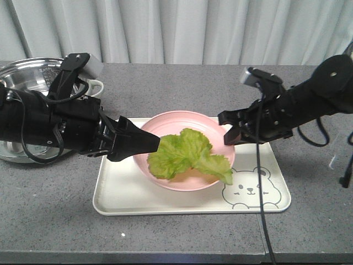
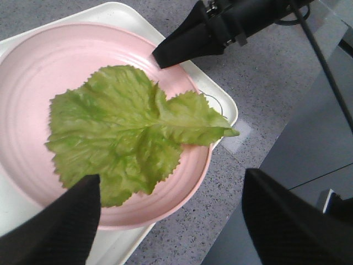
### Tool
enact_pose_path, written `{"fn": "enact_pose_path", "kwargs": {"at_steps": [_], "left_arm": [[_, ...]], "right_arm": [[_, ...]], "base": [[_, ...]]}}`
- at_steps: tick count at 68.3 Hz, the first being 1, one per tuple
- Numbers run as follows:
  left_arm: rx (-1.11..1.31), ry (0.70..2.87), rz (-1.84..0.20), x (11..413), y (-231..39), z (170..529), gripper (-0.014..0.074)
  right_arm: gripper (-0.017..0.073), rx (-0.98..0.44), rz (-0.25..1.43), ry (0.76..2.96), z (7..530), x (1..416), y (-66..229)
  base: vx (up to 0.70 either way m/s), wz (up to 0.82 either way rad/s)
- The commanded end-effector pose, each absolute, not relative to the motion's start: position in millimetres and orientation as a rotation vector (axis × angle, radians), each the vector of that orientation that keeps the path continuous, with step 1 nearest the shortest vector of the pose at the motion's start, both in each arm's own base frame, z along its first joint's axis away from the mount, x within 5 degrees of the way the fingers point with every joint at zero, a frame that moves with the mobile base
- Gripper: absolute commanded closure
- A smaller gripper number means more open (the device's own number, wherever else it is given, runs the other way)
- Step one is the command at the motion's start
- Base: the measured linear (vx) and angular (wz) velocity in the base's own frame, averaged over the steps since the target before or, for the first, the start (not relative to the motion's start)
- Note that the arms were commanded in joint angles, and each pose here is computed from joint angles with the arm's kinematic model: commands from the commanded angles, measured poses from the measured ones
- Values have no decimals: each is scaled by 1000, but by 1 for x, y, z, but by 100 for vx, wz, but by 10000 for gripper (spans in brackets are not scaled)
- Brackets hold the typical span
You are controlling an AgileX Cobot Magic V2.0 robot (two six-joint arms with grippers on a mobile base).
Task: Transfer vegetables to tray and serve
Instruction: 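Carry the pink plate with lettuce onto the tray with the right gripper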
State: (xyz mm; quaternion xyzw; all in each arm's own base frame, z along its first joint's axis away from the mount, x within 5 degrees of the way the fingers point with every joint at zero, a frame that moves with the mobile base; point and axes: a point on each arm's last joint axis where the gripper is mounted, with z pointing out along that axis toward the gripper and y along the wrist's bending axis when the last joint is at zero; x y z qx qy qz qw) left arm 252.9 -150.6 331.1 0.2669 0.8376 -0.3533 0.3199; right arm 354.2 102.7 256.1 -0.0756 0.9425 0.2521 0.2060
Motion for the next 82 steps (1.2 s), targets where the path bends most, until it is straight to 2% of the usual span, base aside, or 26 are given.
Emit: {"fn": "enact_pose_path", "kwargs": {"at_steps": [1, 21, 41, 42, 51, 62, 82], "left_arm": [[659, 2126, -970, 250, -152, 351, 70], [659, 2126, -970, 250, -152, 351, 70], [659, 2126, -970, 250, -152, 351, 70], [659, 2126, -970, 250, -152, 351, 70], [659, 2126, -970, 250, -152, 351, 70], [659, 2126, -970, 250, -152, 351, 70], [659, 2126, -970, 250, -152, 351, 70]], "right_arm": [[564, -174, 714, 2535, 272, 358, 112], [553, -137, 686, 2557, 255, 367, 115], [475, -140, 568, 2594, 251, 368, 108], [432, -148, 556, 2596, 251, 368, 107], [345, -156, 550, 2588, 254, 366, 106], [262, -228, 491, 2559, 274, 356, 101], [275, -399, 384, 2511, 339, 302, 87]], "base": [[0, 0], [0, 0], [0, 0], [0, 0], [0, 0], [0, 0], [0, 0]]}}
